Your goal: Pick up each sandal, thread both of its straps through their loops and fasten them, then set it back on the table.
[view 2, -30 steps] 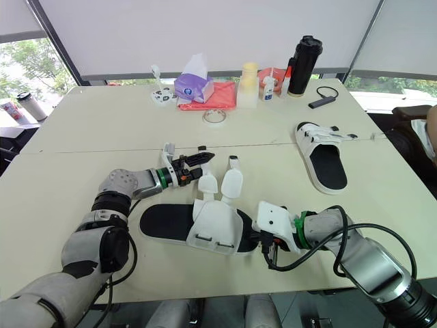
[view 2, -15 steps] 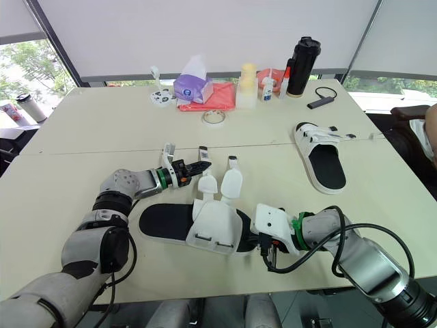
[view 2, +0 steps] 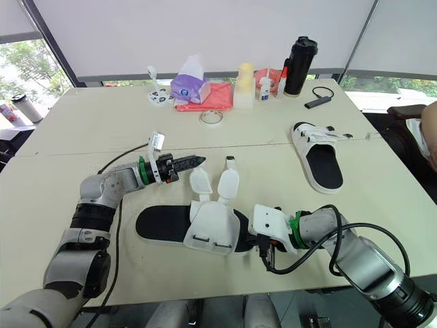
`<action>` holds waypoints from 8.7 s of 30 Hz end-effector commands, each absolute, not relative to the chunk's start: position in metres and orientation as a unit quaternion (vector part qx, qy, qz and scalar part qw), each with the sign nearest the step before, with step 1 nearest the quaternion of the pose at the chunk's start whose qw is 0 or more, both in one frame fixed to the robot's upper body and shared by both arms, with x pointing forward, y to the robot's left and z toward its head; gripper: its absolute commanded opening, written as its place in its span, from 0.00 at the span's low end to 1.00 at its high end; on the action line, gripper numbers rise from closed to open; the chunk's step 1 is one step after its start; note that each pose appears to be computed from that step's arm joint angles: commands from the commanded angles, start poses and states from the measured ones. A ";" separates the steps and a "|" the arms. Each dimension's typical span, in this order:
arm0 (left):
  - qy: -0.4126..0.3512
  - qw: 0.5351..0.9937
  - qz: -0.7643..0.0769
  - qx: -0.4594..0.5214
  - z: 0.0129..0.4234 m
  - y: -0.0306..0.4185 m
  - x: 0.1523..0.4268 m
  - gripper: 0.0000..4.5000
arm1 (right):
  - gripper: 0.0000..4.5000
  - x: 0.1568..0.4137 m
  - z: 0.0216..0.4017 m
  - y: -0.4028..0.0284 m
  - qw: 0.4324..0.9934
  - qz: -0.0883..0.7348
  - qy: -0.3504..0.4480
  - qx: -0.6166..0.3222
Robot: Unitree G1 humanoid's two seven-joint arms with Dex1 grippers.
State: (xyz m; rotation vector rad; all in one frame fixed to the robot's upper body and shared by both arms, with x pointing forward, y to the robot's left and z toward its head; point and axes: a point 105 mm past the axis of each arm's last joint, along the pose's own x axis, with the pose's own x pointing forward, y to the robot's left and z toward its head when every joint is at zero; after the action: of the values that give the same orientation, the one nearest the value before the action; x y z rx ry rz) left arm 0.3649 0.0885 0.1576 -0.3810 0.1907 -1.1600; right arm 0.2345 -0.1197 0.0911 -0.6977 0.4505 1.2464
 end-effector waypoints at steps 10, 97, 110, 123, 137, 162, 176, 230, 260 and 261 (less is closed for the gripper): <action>-0.099 0.646 -0.741 0.158 0.182 0.073 0.272 0.01 | 0.00 0.241 0.072 -0.130 0.722 0.562 0.239 -0.324; 0.224 0.623 -0.747 0.055 0.166 0.132 0.254 0.99 | 0.00 0.271 0.075 -0.136 0.688 0.584 0.224 -0.367; 0.253 0.583 -0.770 0.056 0.151 0.121 0.220 0.99 | 0.00 0.269 0.074 -0.136 0.692 0.582 0.227 -0.361; 0.214 0.599 -0.760 0.135 0.120 0.104 0.219 0.99 | 0.00 0.265 0.073 -0.135 0.691 0.586 0.230 -0.357; 0.207 0.586 -0.775 0.114 0.116 0.094 0.199 0.99 | 0.00 0.260 0.073 -0.133 0.694 0.584 0.233 -0.351; 0.140 0.600 -0.769 0.170 0.114 0.108 0.179 0.99 | 0.00 0.255 0.071 -0.132 0.691 0.587 0.235 -0.350; 0.094 0.628 -0.746 0.202 0.110 0.070 0.193 0.99 | 0.00 0.254 0.069 -0.131 0.692 0.587 0.236 -0.348; 0.162 0.730 -0.617 -0.247 0.155 0.078 0.254 0.01 | 0.00 0.254 0.067 -0.125 0.700 0.582 0.229 -0.347; 0.166 0.724 -0.618 -0.260 0.145 0.057 0.233 0.01 | 0.00 0.253 0.064 -0.125 0.700 0.577 0.229 -0.353; 0.166 0.724 -0.617 -0.259 0.144 0.058 0.232 0.01 | 0.00 0.253 0.064 -0.125 0.700 0.577 0.229 -0.353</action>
State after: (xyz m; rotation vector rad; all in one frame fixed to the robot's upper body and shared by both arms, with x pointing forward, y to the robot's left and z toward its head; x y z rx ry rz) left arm 0.2371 0.0613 0.1360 -0.6023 0.4058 -1.3312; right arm 0.2523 -0.1106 0.0891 -0.7861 0.3815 1.3442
